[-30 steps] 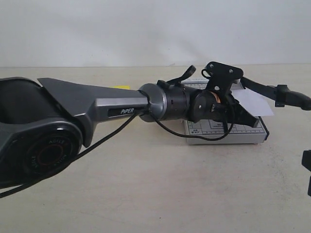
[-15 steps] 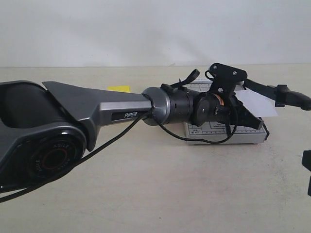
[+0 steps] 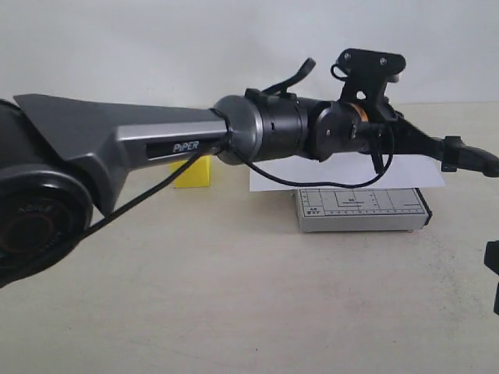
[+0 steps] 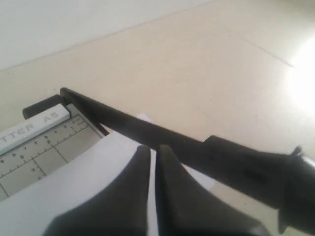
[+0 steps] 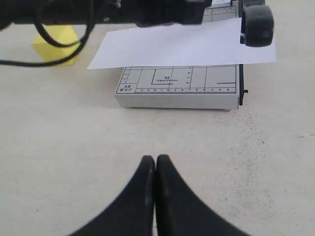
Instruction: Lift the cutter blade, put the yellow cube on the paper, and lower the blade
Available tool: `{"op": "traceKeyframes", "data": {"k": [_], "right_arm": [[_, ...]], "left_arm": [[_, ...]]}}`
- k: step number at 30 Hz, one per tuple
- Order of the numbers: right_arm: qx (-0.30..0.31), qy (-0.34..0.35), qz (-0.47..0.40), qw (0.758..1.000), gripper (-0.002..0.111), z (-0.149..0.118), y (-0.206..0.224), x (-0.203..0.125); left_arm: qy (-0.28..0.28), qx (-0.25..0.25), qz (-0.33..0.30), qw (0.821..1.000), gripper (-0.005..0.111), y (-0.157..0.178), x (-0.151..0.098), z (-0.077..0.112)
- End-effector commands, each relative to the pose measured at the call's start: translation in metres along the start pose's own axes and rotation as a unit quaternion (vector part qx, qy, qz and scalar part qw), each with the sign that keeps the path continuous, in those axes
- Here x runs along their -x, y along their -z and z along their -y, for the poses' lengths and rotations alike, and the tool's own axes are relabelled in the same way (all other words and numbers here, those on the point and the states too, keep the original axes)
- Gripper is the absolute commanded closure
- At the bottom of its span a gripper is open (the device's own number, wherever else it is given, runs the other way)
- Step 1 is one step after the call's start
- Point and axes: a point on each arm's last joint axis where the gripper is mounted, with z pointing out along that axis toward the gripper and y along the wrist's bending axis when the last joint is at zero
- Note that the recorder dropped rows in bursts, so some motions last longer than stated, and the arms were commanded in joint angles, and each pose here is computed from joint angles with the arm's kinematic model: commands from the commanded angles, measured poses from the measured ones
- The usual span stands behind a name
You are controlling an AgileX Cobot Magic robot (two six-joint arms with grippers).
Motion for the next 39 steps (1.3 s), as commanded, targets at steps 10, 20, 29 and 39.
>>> {"op": "traceKeyframes", "data": {"k": [10, 20, 29, 39], "right_arm": [[-0.001, -0.004, 0.001, 1.0, 0.108, 0.0, 0.0, 0.0], [-0.001, -0.004, 0.001, 1.0, 0.108, 0.0, 0.0, 0.0], [-0.001, -0.017, -0.003, 1.0, 0.108, 0.0, 0.0, -0.001], [-0.001, -0.018, -0.003, 1.0, 0.108, 0.0, 0.0, -0.001]], "left_arm": [[0.246, 0.118, 0.112, 0.956, 0.102, 0.1, -0.043, -0.022], [0.062, 0.219, 0.083, 0.97, 0.102, 0.215, -0.074, -0.04], [-0.028, 0.387, 0.05, 0.92, 0.102, 0.222, -0.069, -0.067], [0.034, 0.366, 0.031, 0.929, 0.1, 0.212, -0.082, -0.066]]}}
